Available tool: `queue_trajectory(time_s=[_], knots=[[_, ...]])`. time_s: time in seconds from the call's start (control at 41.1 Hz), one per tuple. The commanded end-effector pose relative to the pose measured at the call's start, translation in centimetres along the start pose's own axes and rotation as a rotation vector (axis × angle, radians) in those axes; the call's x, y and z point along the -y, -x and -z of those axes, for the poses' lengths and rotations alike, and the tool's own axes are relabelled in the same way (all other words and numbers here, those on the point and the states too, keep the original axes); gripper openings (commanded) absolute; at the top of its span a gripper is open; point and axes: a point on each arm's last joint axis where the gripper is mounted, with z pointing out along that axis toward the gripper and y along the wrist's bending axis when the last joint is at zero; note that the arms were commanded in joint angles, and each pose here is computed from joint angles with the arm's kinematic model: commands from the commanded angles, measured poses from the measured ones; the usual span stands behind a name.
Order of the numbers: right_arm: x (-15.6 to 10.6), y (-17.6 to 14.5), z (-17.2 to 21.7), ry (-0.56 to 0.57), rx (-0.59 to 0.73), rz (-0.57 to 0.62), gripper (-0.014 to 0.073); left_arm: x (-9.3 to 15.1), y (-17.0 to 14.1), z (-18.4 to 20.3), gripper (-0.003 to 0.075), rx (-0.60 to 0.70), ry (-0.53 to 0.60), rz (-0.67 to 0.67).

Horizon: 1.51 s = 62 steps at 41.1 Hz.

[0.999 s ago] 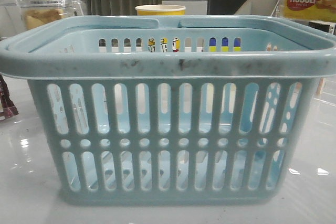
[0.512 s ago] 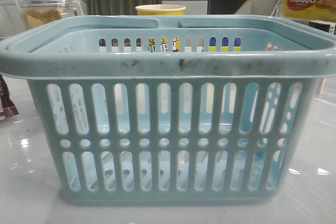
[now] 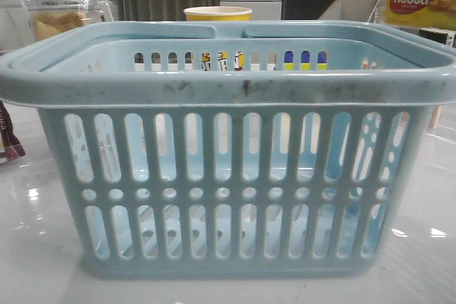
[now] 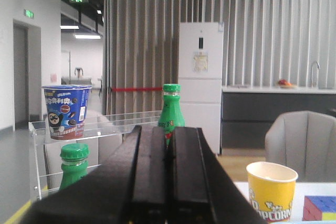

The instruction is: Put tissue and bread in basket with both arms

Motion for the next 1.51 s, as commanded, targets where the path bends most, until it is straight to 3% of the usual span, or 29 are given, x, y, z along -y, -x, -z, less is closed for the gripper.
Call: queue_trajectory(time_s=[0.0, 0.146, 0.414, 0.609, 0.804, 0.901, 1.023, 1.096, 1.291, 1.486], knots=[[0.0, 2.7, -1.1, -0.011, -0.022, 0.020, 0.0058, 0.0, 2.5, -1.3, 0.0093, -0.025, -0.010, 0.018], [0.0, 3.3, -3.0, -0.013, -0.192, 0.018, 0.0058, 0.1, 2.4, -3.6, 0.0093, -0.193, -0.019, 0.019], [0.1, -0.1, -6.9, -0.017, -0.515, 0.015, 0.0058, 0.1, -1.3, -6.9, 0.0093, -0.535, -0.032, 0.025], [0.2, -2.1, -8.7, -0.019, -0.647, 0.013, 0.0058, 0.1, -2.8, -8.7, 0.0093, -0.640, -0.034, 0.028], [0.3, -2.7, -9.5, -0.022, -0.689, 0.020, 0.0067, 0.0, -3.9, -10.1, 0.0106, -0.706, -0.032, 0.018], [0.3, -2.8, -9.7, -0.017, -0.699, 0.043, 0.0197, 0.0, -4.2, -10.4, 0.0215, -0.722, -0.037, 0.008], [0.3, -2.7, -9.8, -0.016, -0.686, 0.049, 0.0502, 0.0, -4.3, -10.7, 0.0412, -0.720, -0.040, -0.003], [0.3, -2.6, -9.9, -0.016, -0.675, 0.049, 0.0611, 0.0, -4.3, -10.7, 0.0464, -0.711, -0.039, -0.003], [0.3, -2.3, -10.5, -0.019, -0.626, 0.037, 0.0612, 0.0, -4.2, -10.8, 0.0454, -0.704, -0.038, -0.003], [0.5, -1.2, -13.6, -0.046, -0.692, 0.013, 0.0612, 0.0, -4.2, -10.8, 0.0454, -0.704, -0.039, -0.002]])
